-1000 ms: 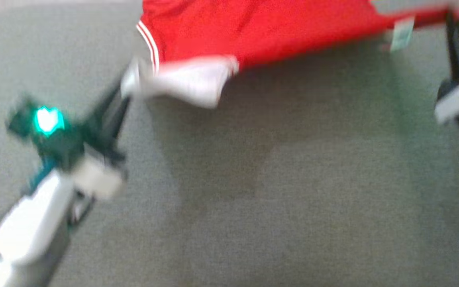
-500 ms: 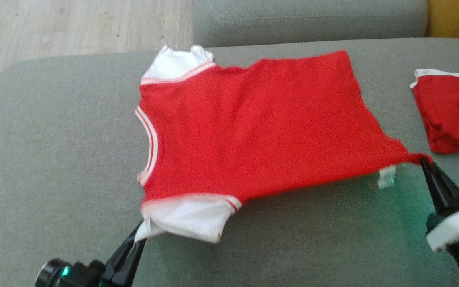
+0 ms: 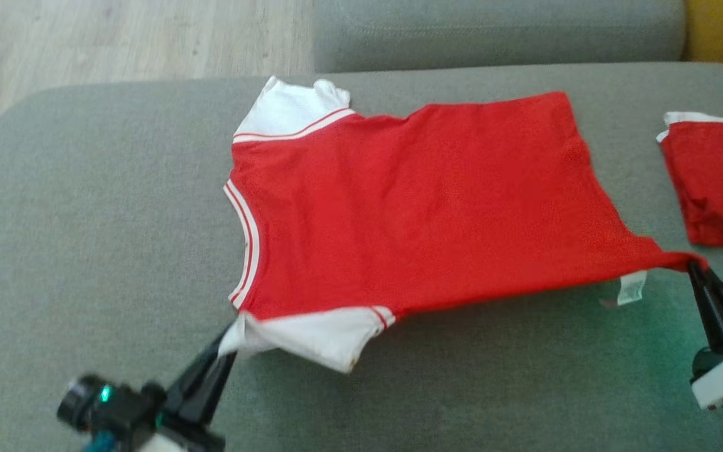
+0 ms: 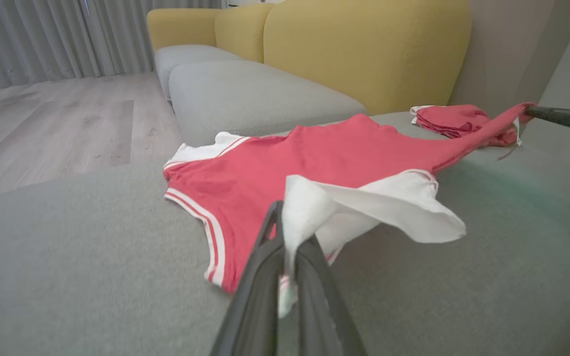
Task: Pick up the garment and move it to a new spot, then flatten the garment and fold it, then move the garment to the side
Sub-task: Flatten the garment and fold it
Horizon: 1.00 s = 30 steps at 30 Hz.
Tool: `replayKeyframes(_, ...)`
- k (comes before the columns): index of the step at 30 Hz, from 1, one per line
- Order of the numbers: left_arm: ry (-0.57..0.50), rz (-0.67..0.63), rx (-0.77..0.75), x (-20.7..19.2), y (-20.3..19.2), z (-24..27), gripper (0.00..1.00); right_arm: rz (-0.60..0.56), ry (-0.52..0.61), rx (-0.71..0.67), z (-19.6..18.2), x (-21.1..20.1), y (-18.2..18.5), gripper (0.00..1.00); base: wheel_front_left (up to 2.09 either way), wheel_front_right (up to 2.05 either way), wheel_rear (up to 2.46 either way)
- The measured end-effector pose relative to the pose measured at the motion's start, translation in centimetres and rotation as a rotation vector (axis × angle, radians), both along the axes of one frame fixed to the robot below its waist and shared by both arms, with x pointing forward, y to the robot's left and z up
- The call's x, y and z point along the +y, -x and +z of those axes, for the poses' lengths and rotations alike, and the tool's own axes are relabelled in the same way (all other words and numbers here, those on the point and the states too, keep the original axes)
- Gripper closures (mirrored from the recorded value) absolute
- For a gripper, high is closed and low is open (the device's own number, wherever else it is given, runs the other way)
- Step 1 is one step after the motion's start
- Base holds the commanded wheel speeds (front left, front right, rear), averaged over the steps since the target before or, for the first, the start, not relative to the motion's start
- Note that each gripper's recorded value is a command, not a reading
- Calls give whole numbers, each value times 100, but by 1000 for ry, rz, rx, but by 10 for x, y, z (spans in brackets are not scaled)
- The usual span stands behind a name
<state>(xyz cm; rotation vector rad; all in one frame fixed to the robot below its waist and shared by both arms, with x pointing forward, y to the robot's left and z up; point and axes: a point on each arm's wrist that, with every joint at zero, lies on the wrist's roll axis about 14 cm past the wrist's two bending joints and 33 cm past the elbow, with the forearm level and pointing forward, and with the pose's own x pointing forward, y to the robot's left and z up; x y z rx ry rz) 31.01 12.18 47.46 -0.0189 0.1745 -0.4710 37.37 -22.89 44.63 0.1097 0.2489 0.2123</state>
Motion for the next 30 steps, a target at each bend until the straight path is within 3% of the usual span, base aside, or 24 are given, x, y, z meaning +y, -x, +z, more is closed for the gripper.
replayKeyframes(13, -117, -83, -158, 1, -102, 33, 100, 51, 22, -14, 4, 18, -73, 100, 0, 0, 0)
replayKeyframes(20, -154, -76, -147, 5, -152, 24, 100, 95, 57, 5, -6, 30, -114, 100, 0, 0, 0)
replayKeyframes(21, -158, -72, -135, 5, -157, 19, 100, 104, 60, 13, -10, 33, -117, 95, 0, 0, 0)
replayKeyframes(23, -166, -75, -102, 5, -163, 6, 62, 114, 68, 29, -17, 36, -124, 24, 0, 0, 0)
replayKeyframes(24, -163, -69, -87, 5, -165, 1, 0, 118, 73, 36, -20, 38, -126, 0, 0, 0, 0)
replayKeyframes(30, -125, 74, -83, 21, -166, -10, 0, 118, 68, 16, -22, 41, -125, 0, 0, 0, 0)
